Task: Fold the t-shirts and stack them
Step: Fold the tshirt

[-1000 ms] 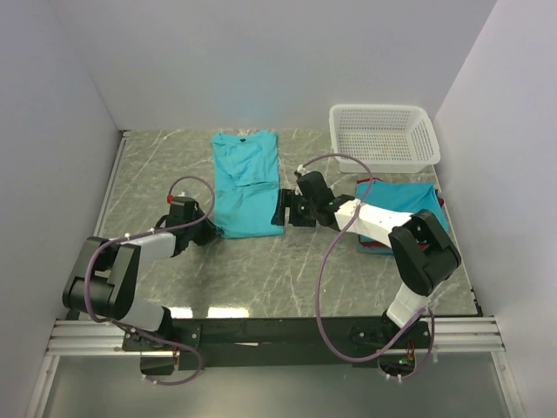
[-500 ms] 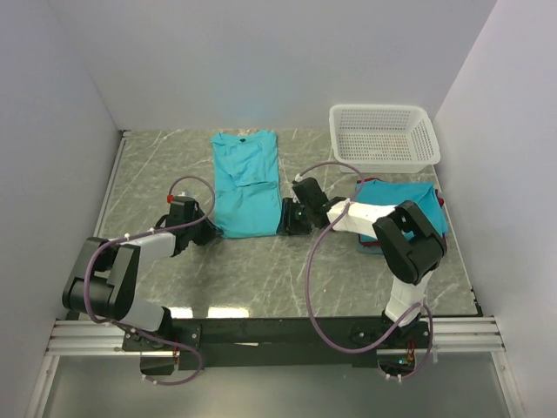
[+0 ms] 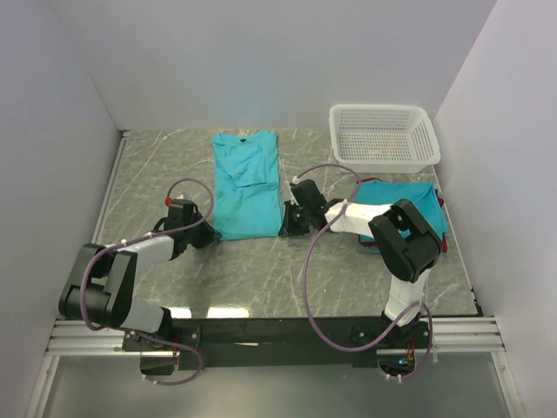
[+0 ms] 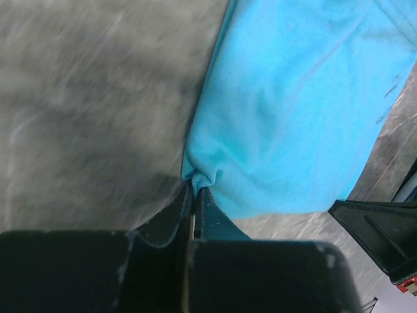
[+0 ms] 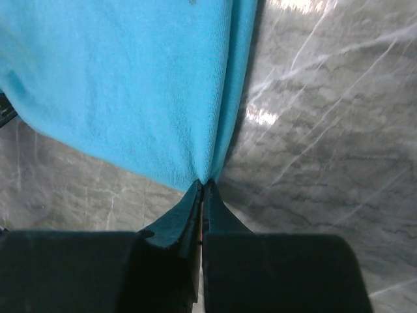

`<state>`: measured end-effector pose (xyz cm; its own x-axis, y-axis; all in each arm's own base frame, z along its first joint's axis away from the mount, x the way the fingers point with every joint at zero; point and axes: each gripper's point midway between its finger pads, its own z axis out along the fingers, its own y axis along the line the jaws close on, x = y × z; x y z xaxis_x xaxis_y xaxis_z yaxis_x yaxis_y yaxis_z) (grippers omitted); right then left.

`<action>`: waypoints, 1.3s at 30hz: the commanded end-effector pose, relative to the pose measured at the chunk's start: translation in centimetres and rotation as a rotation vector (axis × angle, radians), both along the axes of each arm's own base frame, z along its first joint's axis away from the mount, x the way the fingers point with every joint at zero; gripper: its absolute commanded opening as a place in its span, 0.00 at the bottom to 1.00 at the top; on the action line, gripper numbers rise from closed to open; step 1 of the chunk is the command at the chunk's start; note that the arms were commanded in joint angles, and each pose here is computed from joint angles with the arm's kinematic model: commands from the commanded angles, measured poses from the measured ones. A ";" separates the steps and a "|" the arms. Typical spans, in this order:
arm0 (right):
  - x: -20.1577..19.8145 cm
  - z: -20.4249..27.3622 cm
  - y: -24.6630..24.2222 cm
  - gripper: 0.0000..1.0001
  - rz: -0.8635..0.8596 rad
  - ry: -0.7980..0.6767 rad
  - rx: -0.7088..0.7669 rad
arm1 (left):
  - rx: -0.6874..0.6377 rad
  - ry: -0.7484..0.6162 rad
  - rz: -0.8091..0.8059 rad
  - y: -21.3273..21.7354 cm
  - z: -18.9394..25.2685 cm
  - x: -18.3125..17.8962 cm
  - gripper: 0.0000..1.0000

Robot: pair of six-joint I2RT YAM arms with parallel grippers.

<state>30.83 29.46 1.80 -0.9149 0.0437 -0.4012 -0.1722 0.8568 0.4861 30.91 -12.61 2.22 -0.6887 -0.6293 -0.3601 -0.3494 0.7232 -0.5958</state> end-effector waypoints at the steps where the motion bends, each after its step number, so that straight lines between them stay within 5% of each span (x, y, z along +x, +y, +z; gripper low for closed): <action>1: -2.5 -0.3 -0.5 0.00 0.027 0.025 -0.026 | 0.053 0.111 0.013 1.4 -1.9 -3.9 0.01; 13: -13.9 0.5 -2.9 0.00 0.078 0.084 -0.085 | -0.014 0.218 0.047 0.6 -0.8 -14.1 0.01; 20: -17.5 3.4 -2.9 0.00 0.118 0.048 -0.041 | -0.077 0.192 0.048 -0.7 2.1 -16.2 0.01; 34: -11.0 13.6 -2.6 0.00 0.062 -0.231 0.024 | -0.088 -0.213 0.103 -0.6 13.7 -9.4 0.00; 39: -7.8 15.7 -3.0 0.00 0.052 -0.267 0.046 | 0.004 -0.321 0.178 0.3 16.9 -5.5 0.00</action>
